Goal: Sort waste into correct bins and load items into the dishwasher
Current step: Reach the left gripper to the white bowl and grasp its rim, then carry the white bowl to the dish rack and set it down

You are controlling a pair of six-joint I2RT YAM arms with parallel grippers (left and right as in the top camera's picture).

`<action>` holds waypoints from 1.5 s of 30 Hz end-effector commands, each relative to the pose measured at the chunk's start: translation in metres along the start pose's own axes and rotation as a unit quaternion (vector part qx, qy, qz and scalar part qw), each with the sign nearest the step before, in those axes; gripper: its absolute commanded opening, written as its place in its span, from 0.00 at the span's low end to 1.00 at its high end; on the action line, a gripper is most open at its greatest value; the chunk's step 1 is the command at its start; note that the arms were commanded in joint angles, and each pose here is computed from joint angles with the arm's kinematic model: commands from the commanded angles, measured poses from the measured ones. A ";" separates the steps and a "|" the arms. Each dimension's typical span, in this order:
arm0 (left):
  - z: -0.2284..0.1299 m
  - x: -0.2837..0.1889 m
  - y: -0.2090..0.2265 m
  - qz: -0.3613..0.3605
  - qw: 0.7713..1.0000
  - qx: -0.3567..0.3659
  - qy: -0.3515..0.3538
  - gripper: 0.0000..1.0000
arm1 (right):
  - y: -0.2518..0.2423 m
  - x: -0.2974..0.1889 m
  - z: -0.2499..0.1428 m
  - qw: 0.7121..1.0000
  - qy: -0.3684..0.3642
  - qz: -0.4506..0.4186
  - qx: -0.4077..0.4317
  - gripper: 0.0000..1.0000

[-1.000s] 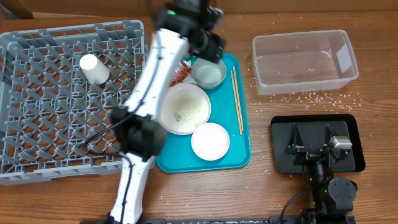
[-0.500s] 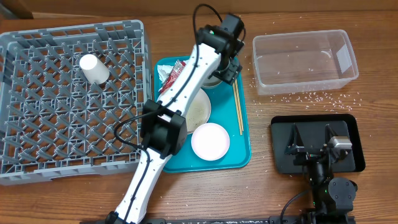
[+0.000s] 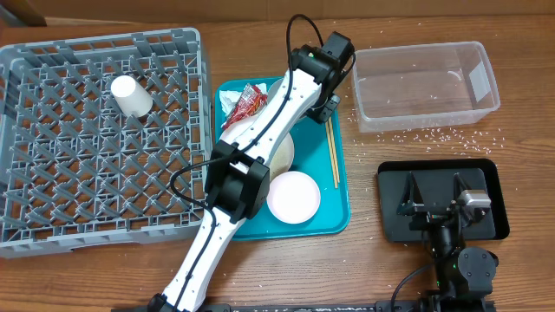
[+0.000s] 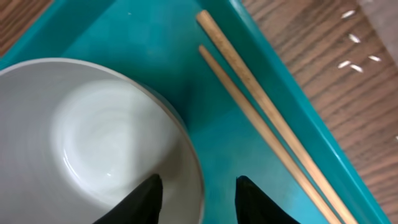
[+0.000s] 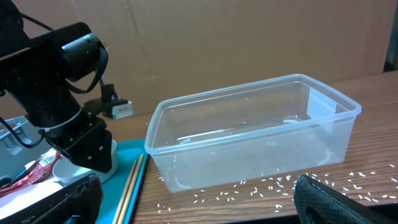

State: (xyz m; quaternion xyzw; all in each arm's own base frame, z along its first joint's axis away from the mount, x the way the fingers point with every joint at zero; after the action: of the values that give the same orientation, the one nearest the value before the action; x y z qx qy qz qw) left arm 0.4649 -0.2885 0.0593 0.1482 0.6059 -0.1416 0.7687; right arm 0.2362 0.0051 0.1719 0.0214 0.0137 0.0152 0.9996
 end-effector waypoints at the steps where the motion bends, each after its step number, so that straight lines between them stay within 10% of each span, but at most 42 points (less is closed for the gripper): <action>1: -0.011 0.023 0.007 0.016 1.000 -0.008 0.024 0.38 | -0.002 0.000 -0.002 1.000 -0.002 -0.006 -0.003 1.00; 11: -0.014 0.020 0.002 0.001 0.999 -0.016 0.031 0.05 | -0.002 0.000 -0.002 1.000 -0.002 -0.006 -0.003 1.00; 25: 0.020 -0.131 0.014 -0.089 0.989 -0.085 -0.080 0.04 | -0.002 0.000 -0.002 1.000 -0.002 -0.006 -0.003 1.00; 45: -0.093 -0.250 0.246 -0.151 0.914 -0.368 -0.079 0.04 | -0.002 0.000 -0.002 1.000 -0.002 -0.006 -0.003 1.00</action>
State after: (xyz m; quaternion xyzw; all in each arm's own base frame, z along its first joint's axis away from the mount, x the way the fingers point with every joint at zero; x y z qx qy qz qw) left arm 0.4475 -0.0242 0.2815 -0.2131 0.5641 0.0012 0.7977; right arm 0.2362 0.0051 0.1720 0.0214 0.0135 0.0152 0.9996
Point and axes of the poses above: each gripper's point midway between its finger pads, its own x axis out along the fingers, its own y axis along the line the jaws close on, z = x × y, the point moved 1 cm from there along -x, back along the fingers, and after that the axes turned 9 degrees about -x, right-handed, at the moved point
